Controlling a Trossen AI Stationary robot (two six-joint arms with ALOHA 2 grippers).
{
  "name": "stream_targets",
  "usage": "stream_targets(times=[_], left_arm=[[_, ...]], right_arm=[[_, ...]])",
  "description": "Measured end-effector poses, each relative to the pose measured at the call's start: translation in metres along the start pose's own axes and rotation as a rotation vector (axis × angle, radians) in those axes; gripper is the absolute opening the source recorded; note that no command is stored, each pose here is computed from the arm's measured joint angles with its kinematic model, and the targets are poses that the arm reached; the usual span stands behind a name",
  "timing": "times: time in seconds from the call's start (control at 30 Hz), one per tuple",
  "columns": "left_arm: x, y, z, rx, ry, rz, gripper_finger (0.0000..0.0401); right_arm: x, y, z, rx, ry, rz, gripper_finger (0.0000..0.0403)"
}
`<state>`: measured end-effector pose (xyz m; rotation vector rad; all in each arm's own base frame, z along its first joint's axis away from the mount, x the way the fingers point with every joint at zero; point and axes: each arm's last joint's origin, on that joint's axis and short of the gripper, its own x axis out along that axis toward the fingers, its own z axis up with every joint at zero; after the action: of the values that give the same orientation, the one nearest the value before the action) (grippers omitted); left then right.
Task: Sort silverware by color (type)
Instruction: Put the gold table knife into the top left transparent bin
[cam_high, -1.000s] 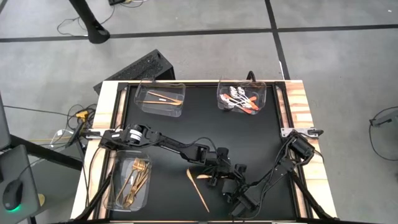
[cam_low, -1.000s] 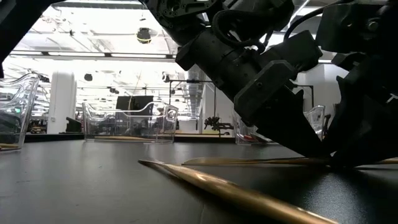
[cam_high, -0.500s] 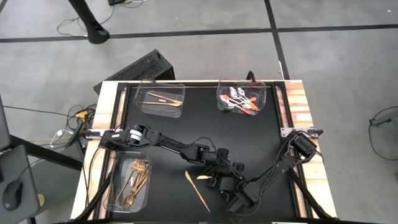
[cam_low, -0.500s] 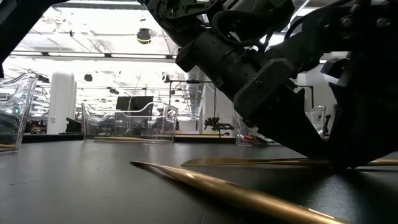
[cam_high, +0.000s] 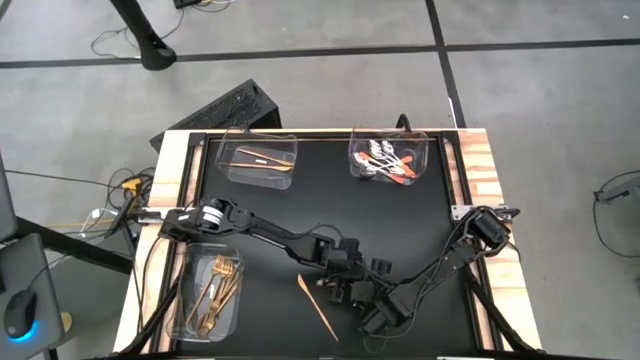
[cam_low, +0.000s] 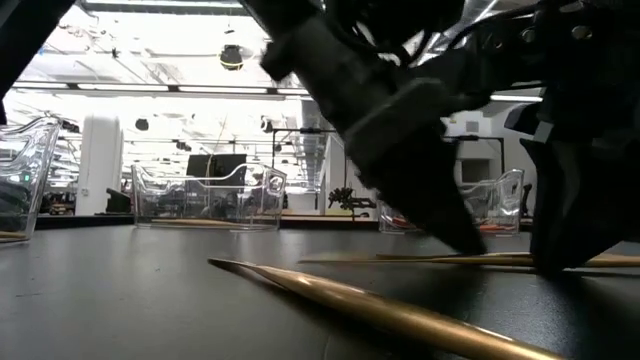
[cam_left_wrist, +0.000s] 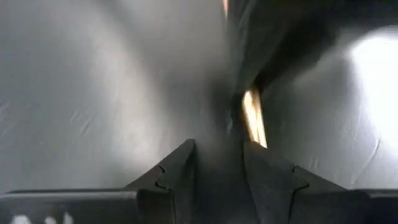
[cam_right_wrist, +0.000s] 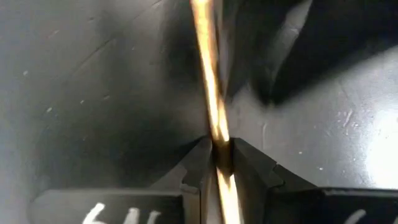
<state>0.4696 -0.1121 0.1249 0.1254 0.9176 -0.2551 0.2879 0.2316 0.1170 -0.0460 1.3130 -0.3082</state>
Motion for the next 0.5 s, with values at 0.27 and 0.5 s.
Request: stream_targets(times=[0.27, 0.5], left_arm=[[-0.043, 0.006, 0.012, 0.009, 0.048, 0.175, 0.0123], [-0.049, 0.005, -0.002, 0.000, 0.199, 0.290, 0.0123]], right_arm=[[0.002, -0.008, 0.010, -0.038, 0.042, 0.051, 0.0072], [0.002, -0.011, 0.014, -0.045, 0.046, 0.059, 0.0014]])
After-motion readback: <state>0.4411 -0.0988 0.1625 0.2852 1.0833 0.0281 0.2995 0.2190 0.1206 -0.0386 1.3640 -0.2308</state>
